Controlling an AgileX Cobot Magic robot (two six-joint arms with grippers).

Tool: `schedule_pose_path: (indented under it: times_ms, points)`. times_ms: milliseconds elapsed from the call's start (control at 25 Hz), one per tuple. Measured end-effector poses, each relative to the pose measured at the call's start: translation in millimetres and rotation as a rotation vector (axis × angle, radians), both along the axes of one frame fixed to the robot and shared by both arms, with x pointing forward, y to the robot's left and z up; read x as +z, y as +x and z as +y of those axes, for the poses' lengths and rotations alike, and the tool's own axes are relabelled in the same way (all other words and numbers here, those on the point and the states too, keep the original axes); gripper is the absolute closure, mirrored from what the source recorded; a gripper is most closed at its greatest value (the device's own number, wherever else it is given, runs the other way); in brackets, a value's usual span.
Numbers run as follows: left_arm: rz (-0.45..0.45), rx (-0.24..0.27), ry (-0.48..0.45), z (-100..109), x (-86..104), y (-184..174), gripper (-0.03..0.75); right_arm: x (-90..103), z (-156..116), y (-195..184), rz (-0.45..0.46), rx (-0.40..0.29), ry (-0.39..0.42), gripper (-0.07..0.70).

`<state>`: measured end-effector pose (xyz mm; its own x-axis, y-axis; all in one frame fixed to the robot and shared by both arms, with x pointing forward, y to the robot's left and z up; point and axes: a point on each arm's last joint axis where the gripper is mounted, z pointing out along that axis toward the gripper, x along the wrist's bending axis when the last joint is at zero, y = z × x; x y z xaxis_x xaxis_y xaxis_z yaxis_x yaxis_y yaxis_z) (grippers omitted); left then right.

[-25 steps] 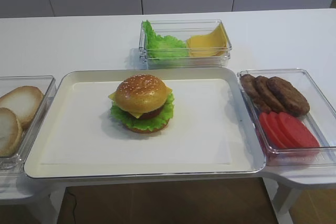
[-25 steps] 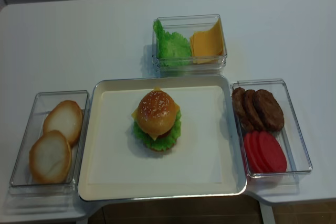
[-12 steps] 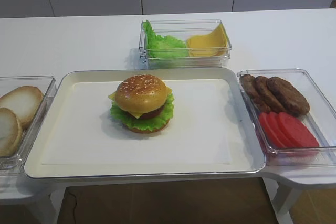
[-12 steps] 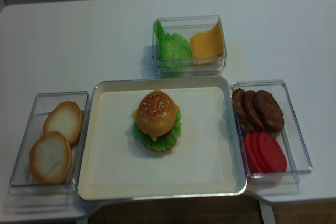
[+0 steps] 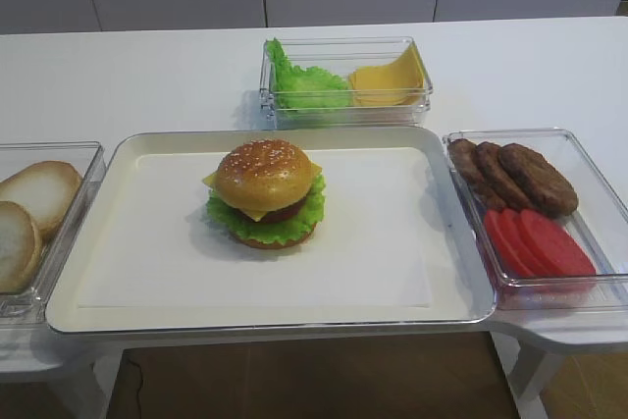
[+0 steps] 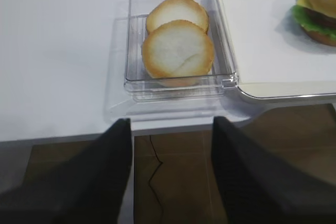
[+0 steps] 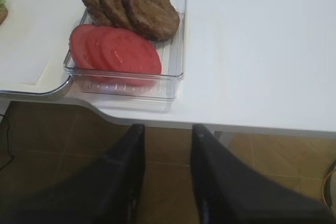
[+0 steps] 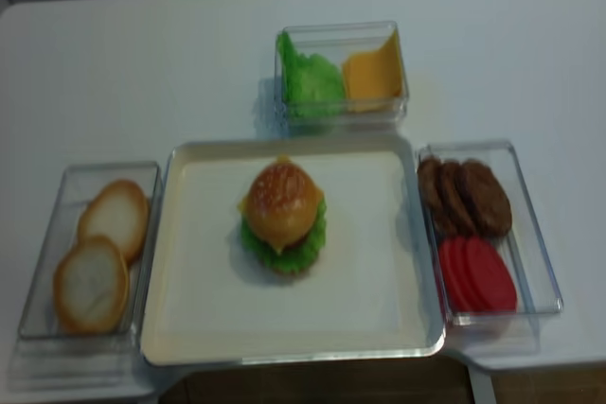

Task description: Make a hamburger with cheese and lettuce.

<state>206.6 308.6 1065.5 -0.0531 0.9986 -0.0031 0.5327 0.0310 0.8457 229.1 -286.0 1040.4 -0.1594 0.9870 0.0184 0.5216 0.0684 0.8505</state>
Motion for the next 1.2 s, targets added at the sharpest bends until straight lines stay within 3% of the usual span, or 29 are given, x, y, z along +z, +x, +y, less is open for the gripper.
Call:
schedule_pose_path:
  times_ms: [240,480,1200]
  points:
    - [0.018,0.002,0.001,-0.1,-5.0,2.3,0.351,0.0,0.0,0.0,0.0,0.0,0.0,0.386]
    - [0.083,0.0,0.001,-0.5,-21.7,10.2,0.351,0.0,0.0,0.0,0.001,-0.002,0.003,0.386]
    - [0.032,-0.01,0.009,-1.1,-26.3,19.9,0.351,0.0,0.0,0.0,0.001,-0.004,0.007,0.386]
